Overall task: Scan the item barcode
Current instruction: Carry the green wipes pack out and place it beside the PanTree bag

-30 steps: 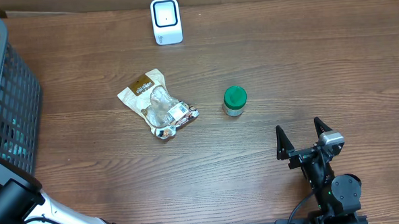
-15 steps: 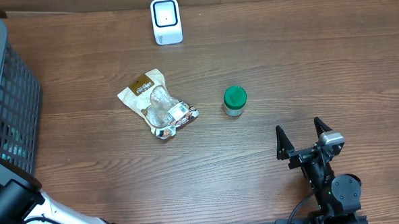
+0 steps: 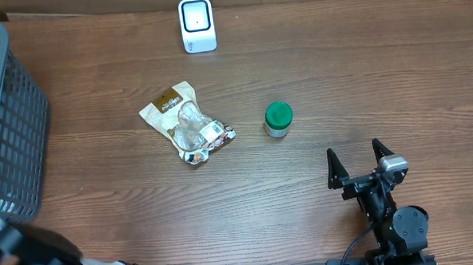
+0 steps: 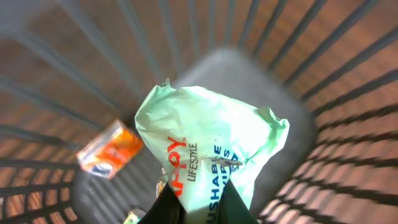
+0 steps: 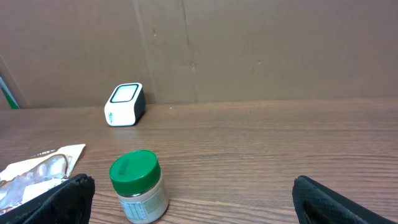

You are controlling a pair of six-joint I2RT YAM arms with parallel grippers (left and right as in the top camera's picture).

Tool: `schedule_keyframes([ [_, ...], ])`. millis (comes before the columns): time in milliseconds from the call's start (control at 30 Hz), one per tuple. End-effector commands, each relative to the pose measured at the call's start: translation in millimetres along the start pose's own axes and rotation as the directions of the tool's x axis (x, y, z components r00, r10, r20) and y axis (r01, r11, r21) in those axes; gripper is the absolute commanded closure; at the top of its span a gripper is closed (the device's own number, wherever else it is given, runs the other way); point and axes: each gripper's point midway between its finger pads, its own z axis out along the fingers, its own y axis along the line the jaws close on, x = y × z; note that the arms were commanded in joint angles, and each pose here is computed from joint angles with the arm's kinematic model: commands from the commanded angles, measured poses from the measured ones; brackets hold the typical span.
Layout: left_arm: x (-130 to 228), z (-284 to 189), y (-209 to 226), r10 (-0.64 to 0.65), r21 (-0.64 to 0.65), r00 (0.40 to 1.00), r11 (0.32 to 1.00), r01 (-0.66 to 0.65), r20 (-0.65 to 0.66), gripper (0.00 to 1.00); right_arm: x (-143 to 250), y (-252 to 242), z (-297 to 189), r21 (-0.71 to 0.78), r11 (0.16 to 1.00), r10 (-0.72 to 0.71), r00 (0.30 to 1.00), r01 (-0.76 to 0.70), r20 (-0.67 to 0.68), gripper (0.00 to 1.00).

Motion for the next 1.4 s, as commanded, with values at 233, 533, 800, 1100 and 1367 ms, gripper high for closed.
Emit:
schedule_keyframes([
  [233, -18.1, -200.5, -133.8, -0.107, 0.548, 0.973, 0.836, -0.023, 0.204, 0.96, 2.3, 1.0, 0.0, -0.007, 1.0, 0.006, 1.0, -0.005, 0.002, 0.0],
  [533, 116.2, -186.2, -234.4, 0.292, 0.626, 0.952, 0.761, -0.173, -0.092, 0.95, 2.3, 1.0, 0.0, -0.007, 1.0, 0.006, 1.0, -0.005, 0.002, 0.0],
  [800, 238.9, -97.4, -260.4, 0.428, 0.53, 0.824, 0.826, -0.191, -0.37, 0.96, 2.3, 1.0, 0.0, -0.007, 1.0, 0.006, 1.0, -0.005, 0.002, 0.0],
  [1100, 323.0, -7.7, -253.0, 0.426, 0.371, 0.73, 0.894, -0.251, -0.534, 0.96, 2.3, 1.0, 0.0, -0.007, 1.0, 0.006, 1.0, -0.005, 0.002, 0.0],
  [1367, 342.5, 30.4, -242.1, 0.428, 0.283, 0.703, 0.904, -0.322, -0.568, 0.96, 2.3, 1.0, 0.0, -0.007, 1.0, 0.006, 1.0, -0.005, 0.002, 0.0],
])
